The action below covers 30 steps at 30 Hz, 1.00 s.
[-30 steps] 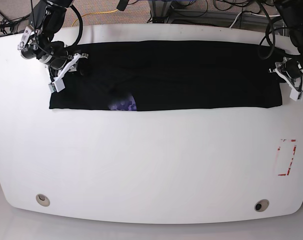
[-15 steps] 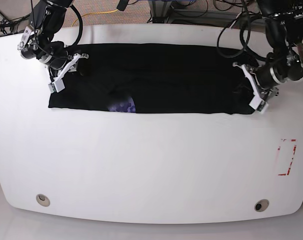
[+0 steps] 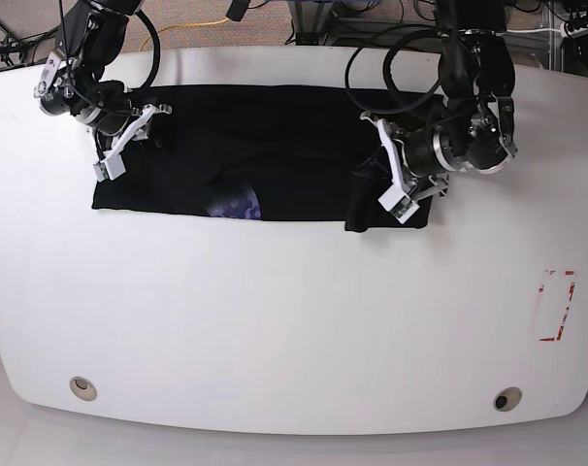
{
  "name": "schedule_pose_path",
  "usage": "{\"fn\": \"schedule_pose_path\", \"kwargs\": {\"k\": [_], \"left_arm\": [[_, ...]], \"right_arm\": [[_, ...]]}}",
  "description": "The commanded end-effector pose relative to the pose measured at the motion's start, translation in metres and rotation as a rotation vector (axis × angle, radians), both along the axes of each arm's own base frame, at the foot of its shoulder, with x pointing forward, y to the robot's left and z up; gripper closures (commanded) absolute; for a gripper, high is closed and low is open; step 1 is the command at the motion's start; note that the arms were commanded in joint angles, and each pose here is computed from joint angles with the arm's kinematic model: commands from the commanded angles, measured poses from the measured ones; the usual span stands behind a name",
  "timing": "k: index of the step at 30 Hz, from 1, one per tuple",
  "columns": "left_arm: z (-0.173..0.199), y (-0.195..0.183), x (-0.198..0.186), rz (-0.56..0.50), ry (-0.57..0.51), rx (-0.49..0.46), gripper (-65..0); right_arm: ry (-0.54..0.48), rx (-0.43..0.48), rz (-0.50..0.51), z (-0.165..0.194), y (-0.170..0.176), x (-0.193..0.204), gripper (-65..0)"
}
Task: Fold the T-shirt properly
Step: 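Move the left gripper inward along the shirt and pinch its middle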
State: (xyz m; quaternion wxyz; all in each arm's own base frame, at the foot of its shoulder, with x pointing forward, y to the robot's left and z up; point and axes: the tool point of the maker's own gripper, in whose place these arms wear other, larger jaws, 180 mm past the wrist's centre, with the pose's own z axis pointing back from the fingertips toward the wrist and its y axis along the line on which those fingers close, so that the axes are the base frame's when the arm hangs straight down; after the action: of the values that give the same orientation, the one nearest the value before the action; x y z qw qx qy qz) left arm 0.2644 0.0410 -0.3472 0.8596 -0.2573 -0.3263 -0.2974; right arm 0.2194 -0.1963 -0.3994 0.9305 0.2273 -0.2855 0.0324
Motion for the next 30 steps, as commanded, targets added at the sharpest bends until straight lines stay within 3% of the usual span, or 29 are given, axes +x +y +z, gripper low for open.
{"fn": "schedule_pose_path", "kwargs": {"k": [1,10,24,30], "left_arm": [[0.012,-0.013,0.006,-0.015,-0.043,-0.029,-5.6],[-0.013,-0.032,0.002,-0.018,0.044,-0.04,-6.3],[-0.002,-0.044,0.027,0.024,0.043,-0.089,-7.5],[-0.003,-0.05,0.03,0.027,0.067,-0.103,-19.6]], "right_arm": [[-0.041,-0.007,0.0,0.01,-0.003,0.007,-18.7],[-0.043,-0.004,0.0,0.01,-0.003,0.008,-18.5],[-0.042,-0.006,0.0,0.01,-0.003,0.007,-18.5],[-0.042,-0.004,0.001,0.01,-0.002,0.007,-18.5]]}}
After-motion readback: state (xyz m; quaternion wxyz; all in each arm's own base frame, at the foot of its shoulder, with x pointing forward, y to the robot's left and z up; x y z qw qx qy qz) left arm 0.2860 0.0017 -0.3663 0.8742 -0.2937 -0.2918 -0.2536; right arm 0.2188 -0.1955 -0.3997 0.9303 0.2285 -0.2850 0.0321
